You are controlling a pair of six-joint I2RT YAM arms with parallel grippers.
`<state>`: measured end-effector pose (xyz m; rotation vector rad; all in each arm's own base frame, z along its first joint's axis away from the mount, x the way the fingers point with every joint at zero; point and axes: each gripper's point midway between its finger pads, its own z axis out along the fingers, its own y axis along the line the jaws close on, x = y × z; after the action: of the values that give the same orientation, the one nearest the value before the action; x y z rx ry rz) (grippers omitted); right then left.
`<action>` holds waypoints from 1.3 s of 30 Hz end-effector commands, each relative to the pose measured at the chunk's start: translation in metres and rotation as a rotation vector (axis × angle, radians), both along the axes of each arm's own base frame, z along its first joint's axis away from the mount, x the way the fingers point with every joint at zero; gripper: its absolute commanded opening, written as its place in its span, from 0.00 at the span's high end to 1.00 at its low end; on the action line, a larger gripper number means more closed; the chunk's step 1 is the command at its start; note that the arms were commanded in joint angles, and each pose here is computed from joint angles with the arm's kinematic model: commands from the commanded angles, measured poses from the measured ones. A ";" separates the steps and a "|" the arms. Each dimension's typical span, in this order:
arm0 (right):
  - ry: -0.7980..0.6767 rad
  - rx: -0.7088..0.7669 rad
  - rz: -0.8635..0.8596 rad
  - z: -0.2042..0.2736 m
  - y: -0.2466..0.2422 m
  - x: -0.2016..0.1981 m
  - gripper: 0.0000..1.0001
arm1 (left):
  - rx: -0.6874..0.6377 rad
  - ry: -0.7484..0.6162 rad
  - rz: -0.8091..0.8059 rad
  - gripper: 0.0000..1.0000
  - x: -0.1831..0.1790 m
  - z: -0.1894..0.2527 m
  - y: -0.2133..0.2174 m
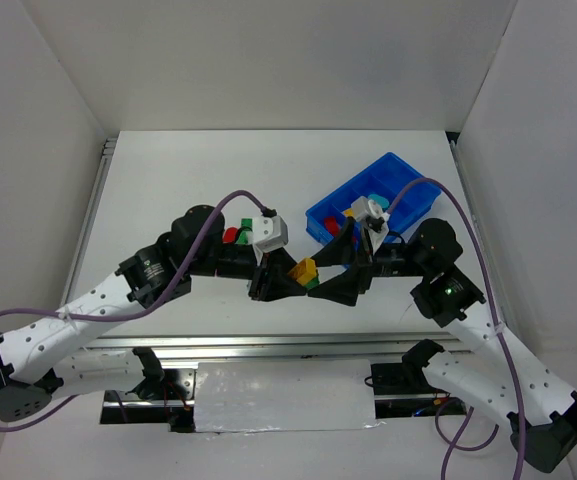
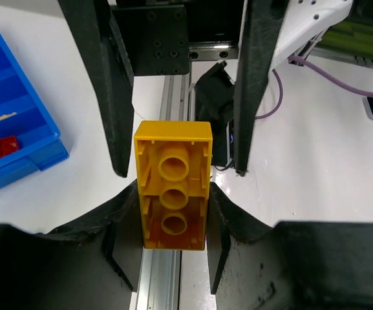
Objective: Sort the legos into containers by color
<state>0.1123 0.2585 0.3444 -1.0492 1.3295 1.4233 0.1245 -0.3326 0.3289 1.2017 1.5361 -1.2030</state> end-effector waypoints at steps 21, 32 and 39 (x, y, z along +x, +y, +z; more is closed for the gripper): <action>-0.067 0.095 0.020 0.019 -0.002 -0.007 0.82 | -0.116 -0.058 -0.080 1.00 -0.013 0.033 -0.003; -0.075 -0.008 -0.109 -0.018 -0.010 0.017 1.00 | -0.095 -0.082 0.103 1.00 0.011 0.039 0.012; -0.032 -0.001 -0.107 -0.032 -0.026 0.032 1.00 | -0.120 -0.103 0.083 1.00 0.000 0.048 0.022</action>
<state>0.1285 0.2421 0.3262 -1.0193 1.3037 1.3467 0.1365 -0.3266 0.3331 1.1347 1.5462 -1.1231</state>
